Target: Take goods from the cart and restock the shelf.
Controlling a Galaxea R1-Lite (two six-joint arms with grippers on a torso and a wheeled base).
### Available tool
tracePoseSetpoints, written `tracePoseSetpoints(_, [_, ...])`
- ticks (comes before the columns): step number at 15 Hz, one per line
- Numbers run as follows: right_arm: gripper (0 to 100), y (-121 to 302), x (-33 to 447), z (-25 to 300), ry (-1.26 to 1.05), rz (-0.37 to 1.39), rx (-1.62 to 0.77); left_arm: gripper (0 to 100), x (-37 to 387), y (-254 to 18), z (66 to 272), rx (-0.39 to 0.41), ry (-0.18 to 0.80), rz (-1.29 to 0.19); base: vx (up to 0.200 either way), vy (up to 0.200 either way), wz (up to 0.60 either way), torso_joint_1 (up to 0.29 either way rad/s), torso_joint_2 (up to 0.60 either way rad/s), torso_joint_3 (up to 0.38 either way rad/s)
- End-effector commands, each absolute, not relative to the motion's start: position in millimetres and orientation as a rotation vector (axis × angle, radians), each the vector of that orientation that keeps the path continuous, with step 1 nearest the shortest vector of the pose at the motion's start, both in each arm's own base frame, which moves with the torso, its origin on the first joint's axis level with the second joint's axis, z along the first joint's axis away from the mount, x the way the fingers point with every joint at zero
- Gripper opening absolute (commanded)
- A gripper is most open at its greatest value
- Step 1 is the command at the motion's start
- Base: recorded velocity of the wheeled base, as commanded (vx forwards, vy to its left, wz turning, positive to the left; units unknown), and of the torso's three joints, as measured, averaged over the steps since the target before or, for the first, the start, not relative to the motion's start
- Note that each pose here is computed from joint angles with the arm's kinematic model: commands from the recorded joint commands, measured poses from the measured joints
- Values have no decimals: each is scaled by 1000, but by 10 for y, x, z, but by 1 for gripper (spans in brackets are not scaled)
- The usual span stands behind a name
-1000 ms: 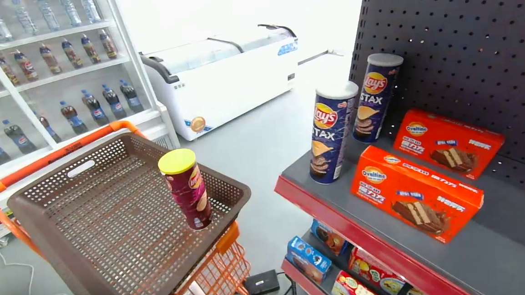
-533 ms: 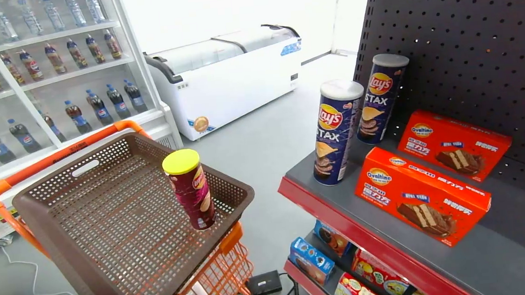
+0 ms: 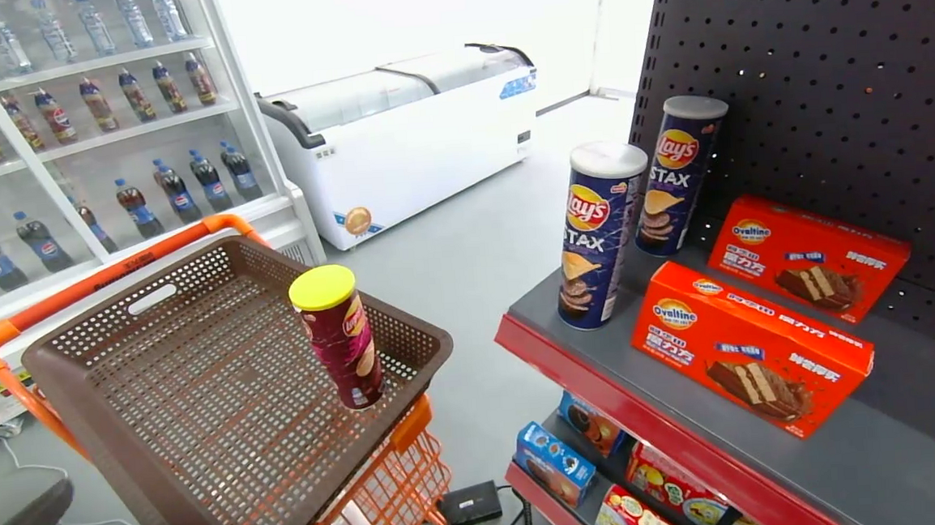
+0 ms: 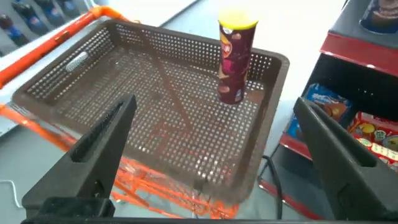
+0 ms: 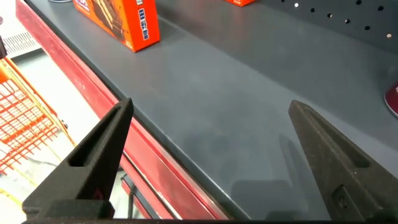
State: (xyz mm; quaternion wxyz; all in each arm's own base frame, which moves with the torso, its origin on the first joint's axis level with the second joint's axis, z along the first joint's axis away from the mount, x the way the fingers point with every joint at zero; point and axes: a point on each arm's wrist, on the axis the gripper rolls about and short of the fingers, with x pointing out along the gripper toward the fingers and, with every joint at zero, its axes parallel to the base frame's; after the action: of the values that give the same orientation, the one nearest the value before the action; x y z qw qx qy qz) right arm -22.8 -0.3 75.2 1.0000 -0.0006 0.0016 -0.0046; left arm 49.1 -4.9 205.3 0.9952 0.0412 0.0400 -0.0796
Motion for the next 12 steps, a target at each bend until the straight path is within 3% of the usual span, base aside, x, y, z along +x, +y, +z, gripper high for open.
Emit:
tracePoseSetpoints(1, [100,-3,-228,752,3,-9,-2,100,1218,-122,1960,87,270,-206,0,0,0,0,0,0])
tracePoseSetpoints(4, [100,-3,-228,752,3,-9,-2,100,1540,-212,1834,90,337,-249,0,0,0,0,0,0])
tracePoseSetpoints(9, [100,-3,-228,752,3,-9,-2,100,2244,-540,1588,109,250,-345,0,0,0,0,0,0])
tracePoseSetpoints(12, [100,-3,-227,752,5,-9,-2,100,2464,-590,1399,109,255,-345,0,0,0,0,0,0])
